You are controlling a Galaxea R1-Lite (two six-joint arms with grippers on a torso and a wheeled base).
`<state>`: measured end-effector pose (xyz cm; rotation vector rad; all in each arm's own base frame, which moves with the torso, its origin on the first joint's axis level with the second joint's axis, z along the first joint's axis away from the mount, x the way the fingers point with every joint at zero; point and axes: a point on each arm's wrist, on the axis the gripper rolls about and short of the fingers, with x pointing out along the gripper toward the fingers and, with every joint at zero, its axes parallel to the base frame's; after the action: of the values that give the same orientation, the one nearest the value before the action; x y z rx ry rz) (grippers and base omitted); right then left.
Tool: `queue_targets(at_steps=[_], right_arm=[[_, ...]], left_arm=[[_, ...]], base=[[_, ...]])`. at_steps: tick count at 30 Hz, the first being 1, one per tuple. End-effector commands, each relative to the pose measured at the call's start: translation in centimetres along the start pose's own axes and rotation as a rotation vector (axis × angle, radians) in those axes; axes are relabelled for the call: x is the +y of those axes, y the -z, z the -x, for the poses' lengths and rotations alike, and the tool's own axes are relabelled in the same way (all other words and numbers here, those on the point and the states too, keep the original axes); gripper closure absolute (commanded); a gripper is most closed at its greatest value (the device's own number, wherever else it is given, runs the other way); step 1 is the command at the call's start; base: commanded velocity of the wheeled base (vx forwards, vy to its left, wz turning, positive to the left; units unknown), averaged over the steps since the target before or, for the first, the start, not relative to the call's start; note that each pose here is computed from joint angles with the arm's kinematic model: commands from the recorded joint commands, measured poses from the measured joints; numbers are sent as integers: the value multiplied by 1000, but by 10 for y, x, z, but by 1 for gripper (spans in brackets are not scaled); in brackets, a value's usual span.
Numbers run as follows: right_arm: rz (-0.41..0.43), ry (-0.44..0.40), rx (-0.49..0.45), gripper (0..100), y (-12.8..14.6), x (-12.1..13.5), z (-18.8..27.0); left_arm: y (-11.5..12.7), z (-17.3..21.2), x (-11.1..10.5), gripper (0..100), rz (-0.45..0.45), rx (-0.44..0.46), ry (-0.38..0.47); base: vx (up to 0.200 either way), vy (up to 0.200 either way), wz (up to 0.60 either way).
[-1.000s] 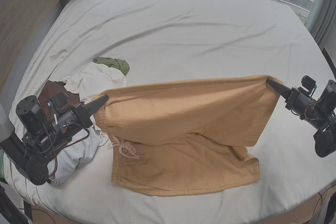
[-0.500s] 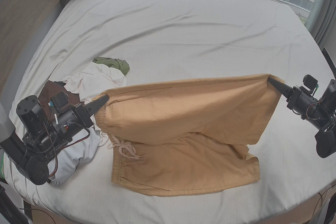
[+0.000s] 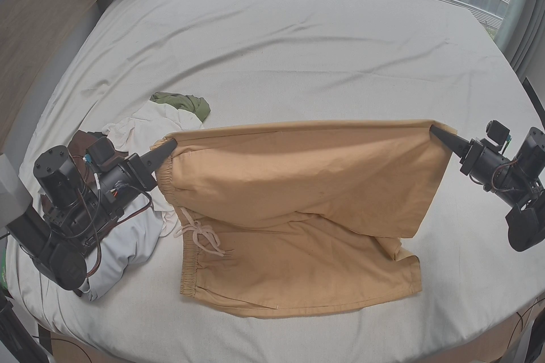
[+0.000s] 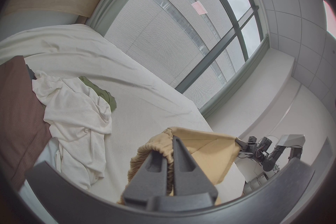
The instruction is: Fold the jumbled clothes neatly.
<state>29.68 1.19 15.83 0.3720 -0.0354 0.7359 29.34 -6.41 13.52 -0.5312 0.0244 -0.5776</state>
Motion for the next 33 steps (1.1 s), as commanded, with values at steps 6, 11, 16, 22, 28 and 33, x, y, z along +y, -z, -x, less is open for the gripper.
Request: queue_targets(at_steps=[6, 11, 16, 22, 28, 33], right_arm=[[-4, -3, 3, 100, 8, -22, -21], [3, -7, -4, 100, 9, -31, -30], [6, -12, -7, 100, 12, -41, -40], [-5, -6, 0, 100, 7, -55, -58], [-13, -3, 9, 100, 9, -63, -67], [-21, 4, 16, 100, 15, -74, -76]], left_arm=[[8, -28, 18, 100, -1, -35, -42], [13, -42, 29, 100, 0, -60, -79], [18, -49, 36, 100, 5, -64, -98], [21, -64, 44, 100, 23, -101, -118], [20, -75, 51, 100, 59, -148, -138], [24, -79, 57, 100, 76, -151, -148]], base=[[0, 0, 0], [0, 0, 0], [0, 0, 0], [0, 0, 0], [0, 0, 0], [0, 0, 0]])
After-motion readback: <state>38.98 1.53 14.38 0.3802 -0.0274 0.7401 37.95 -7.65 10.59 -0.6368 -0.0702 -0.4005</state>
